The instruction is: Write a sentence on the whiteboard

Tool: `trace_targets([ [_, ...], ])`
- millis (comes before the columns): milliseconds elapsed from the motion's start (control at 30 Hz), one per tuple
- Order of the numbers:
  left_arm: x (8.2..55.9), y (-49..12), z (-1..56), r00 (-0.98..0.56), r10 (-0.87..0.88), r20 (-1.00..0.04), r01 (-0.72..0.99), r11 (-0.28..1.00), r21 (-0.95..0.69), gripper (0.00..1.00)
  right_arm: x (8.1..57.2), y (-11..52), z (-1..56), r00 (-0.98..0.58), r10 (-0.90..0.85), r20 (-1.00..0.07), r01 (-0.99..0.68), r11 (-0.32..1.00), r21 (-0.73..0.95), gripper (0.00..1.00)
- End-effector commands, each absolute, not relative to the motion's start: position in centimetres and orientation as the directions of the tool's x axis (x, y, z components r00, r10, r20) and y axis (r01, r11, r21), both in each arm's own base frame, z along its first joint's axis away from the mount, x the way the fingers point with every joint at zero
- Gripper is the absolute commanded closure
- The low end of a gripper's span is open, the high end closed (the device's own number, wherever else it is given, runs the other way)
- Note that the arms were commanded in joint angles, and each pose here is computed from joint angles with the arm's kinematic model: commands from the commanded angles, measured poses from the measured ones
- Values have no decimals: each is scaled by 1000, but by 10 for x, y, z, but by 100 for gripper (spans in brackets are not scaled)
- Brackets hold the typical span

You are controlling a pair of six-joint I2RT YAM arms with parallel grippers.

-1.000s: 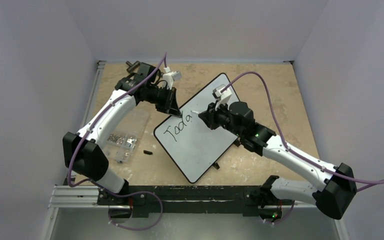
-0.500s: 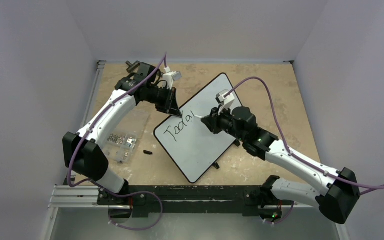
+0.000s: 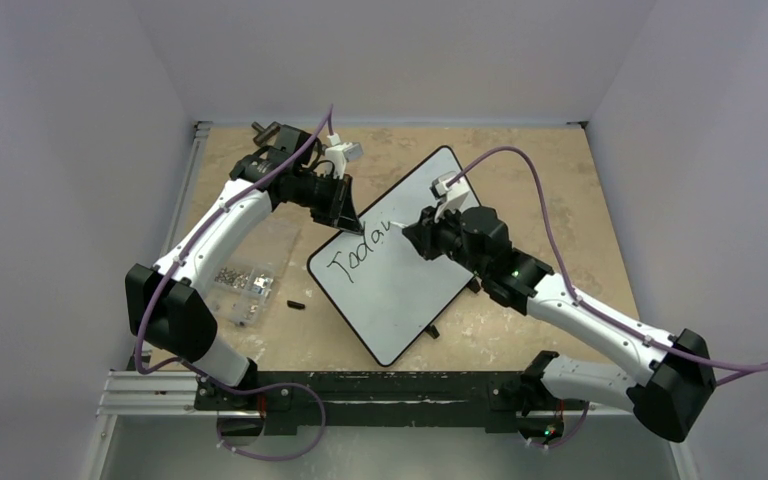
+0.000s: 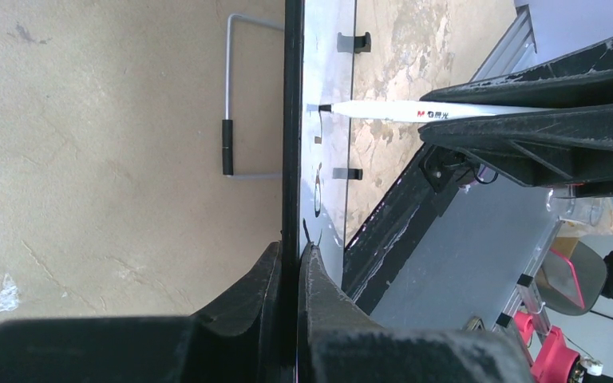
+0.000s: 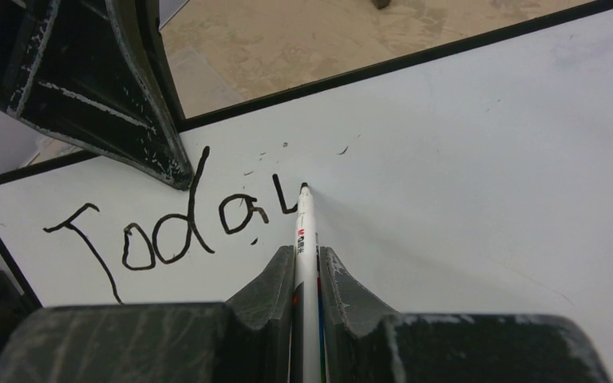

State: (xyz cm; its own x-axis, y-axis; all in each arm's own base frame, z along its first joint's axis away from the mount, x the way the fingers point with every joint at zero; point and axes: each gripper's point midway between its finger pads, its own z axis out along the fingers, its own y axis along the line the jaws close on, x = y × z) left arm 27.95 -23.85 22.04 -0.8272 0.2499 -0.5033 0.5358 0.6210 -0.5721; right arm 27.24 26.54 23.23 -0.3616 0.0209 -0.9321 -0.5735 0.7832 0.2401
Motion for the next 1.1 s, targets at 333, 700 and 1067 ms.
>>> trace_targets([
  [333, 294, -228, 229, -773, 244, -585, 571, 669, -476, 100, 295, 272, 261, -299, 39, -953, -564, 799, 210, 100],
  [700, 294, -228, 230, -772, 243, -587, 572, 670, -474, 100, 279, 267, 233, -358, 11, -934, -576, 784, 230, 100],
  [1067, 294, -227, 230, -769, 244, -590, 573, 672, -469, 100, 267, 260, 215, -395, -7, -919, -576, 781, 241, 100],
])
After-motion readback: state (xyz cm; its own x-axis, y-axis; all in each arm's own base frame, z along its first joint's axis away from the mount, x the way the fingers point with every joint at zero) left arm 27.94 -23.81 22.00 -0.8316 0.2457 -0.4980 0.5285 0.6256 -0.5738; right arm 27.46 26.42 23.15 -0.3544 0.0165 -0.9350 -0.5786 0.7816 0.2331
